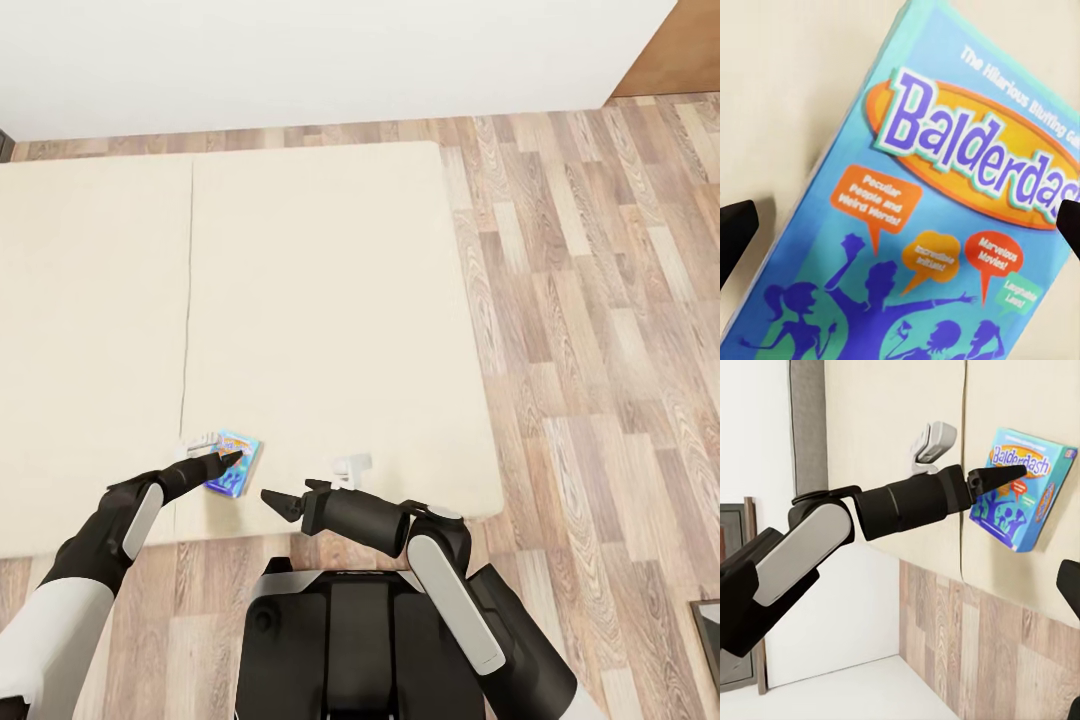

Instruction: Put all the toys in the child's room - the three board games (two on the bed and one on the table), the two jigsaw puzzles on the table, and the tennis ball on the table - inside the toy box on the table in the child's room.

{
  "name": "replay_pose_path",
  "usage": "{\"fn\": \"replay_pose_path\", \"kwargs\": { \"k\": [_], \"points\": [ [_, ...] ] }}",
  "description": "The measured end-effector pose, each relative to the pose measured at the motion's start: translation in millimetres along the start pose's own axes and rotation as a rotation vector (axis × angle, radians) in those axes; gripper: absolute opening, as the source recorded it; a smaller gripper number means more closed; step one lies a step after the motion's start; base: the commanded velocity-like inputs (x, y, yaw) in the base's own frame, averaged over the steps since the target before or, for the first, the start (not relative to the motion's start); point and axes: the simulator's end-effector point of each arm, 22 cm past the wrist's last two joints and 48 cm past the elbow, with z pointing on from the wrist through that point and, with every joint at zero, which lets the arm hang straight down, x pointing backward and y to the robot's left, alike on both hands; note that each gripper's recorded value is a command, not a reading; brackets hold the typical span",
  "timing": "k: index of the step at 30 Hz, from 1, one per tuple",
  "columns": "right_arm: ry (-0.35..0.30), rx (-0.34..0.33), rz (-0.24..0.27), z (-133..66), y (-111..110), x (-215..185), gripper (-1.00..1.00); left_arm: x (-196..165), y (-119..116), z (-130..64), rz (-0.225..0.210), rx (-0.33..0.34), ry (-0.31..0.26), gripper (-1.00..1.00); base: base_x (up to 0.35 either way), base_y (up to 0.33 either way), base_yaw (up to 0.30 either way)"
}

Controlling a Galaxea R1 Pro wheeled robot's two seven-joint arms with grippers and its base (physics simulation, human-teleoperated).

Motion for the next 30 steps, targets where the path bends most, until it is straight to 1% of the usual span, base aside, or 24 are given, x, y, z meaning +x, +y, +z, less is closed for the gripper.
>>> {"fn": "replay_pose_path", "kwargs": {
  "k": [9,25,30],
  "points": [
    [0.000,0.000,0.000,0.1,0.2,-0.1,1.00,-0.4,0.8,-0.3,-0.001,-0.001,-0.001,1.00,0.076,0.000,0.000],
    [0.000,0.000,0.000,0.2,0.1,-0.1,1.00,-0.3,0.3,0.0,-0.001,0.000,-0.001,1.00,0.008,0.000,0.000],
    [0.000,0.001,0.000,0.2,0.0,-0.1,1.00,-0.3,1.3,-0.3,0.000,-0.002,0.000,1.00,0.000,-0.119,0.000]
  ]
}}
